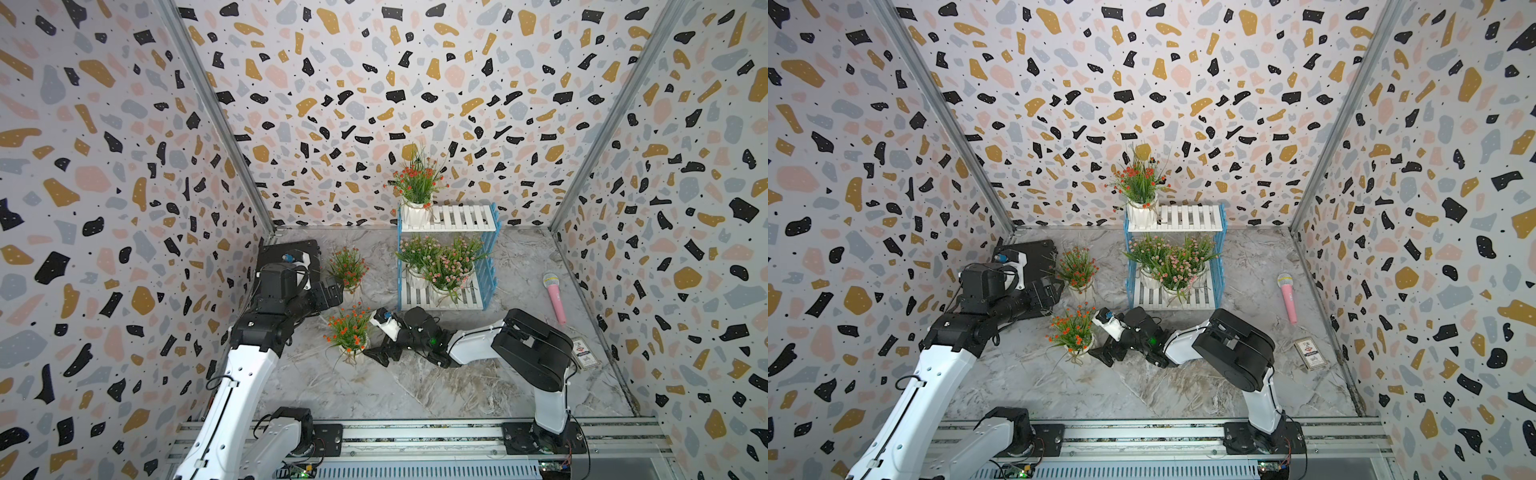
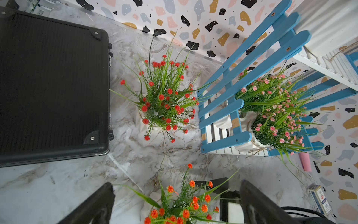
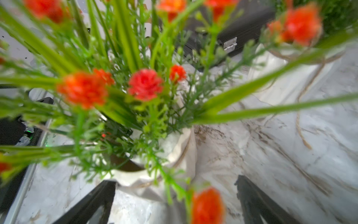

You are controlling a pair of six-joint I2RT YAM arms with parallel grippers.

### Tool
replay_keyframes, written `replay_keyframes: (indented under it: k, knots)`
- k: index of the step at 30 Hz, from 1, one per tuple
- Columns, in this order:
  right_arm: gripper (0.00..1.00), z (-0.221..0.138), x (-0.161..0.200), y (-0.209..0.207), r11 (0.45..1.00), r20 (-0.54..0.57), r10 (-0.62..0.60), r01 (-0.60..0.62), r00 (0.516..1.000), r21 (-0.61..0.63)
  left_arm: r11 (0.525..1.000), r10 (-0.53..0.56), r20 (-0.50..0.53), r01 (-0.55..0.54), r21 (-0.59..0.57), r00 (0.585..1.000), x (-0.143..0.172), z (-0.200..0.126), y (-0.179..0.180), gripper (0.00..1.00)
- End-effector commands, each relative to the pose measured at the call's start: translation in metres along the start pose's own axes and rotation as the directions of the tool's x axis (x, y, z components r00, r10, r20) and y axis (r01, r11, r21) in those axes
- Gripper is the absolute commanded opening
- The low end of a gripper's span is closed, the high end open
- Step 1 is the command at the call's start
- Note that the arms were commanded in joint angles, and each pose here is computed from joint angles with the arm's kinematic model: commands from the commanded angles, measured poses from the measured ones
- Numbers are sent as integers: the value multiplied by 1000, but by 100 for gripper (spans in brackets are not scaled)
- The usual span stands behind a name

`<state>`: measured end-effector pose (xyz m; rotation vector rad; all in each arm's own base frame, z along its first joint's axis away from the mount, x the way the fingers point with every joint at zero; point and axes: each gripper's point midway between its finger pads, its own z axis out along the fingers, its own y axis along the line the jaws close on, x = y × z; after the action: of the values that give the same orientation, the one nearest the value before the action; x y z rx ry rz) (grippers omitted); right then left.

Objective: Place the baby's breath potted plants on the rack by color
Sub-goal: Pick up the baby's breath potted plant from the center of the board.

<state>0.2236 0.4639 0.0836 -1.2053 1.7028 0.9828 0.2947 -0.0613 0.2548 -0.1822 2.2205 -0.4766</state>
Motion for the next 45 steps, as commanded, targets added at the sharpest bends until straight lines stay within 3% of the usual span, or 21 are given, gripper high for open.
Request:
replay_keyframes:
  k: [1, 8, 34, 45]
  knots:
    - [100, 7, -29, 11, 998, 74, -52, 55, 996, -42, 1000, 8, 16, -8, 3, 1000, -2, -5, -1, 99]
    - [100, 24, -28, 40, 990, 52, -86, 91, 995, -104, 1000, -3, 13, 2, 8, 1000, 7, -6, 2, 99]
    - [100, 82, -39, 26, 992, 76, -46, 54, 996, -113, 999, -22, 23, 21, 28, 1000, 13, -8, 1, 99]
    - [81, 78, -52, 22, 995, 122, -42, 52, 992, -82, 999, -27, 28, 26, 42, 999, 12, -8, -2, 99]
